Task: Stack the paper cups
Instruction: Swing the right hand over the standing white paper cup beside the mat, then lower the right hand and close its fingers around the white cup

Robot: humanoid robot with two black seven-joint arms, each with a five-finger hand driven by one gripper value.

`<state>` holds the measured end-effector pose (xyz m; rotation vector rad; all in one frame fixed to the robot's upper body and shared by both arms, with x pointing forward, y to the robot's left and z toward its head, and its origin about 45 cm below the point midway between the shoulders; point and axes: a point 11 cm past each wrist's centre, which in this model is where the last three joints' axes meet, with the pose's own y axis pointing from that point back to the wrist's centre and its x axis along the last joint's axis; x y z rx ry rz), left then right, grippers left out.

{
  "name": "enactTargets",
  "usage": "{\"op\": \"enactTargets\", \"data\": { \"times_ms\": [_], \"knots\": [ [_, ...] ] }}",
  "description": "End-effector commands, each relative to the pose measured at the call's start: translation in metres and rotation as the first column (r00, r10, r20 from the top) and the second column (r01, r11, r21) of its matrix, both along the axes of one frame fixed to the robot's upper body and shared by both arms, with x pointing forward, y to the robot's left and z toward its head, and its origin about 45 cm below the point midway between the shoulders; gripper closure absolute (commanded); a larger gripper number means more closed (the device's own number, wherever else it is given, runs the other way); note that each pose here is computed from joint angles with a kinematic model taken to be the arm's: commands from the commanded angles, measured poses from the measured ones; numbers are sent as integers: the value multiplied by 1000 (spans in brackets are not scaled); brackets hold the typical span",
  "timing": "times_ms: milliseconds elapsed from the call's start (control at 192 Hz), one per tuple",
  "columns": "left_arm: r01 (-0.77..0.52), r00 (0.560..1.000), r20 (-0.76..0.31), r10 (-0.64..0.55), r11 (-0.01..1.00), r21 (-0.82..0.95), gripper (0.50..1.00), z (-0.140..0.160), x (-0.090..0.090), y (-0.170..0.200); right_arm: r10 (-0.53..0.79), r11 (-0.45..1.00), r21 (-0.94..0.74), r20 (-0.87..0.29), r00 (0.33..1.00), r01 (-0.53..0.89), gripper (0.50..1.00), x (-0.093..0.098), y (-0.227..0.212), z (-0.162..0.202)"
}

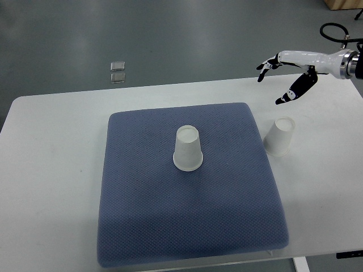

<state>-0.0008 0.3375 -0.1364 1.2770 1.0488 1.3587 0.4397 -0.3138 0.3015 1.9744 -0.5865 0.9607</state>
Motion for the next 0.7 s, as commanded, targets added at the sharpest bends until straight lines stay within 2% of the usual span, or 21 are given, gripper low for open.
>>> {"op": "enactTargets", "data": {
  "times_ms": [0,256,694],
  "knots": [
    [0,1000,0,0,1000,0,500,0,0,0,83,991,-105,11,997,-81,587,-6,4,-7],
    [-1,1000,0,1,1000,0,500,0,0,0,156,963,-216,-29,987,-159,587,-16,7,-31],
    [0,1000,0,0,1000,0,500,0,0,0,138,949,-285,-8,990,-134,587,-22,-13,-75]
  ]
}}
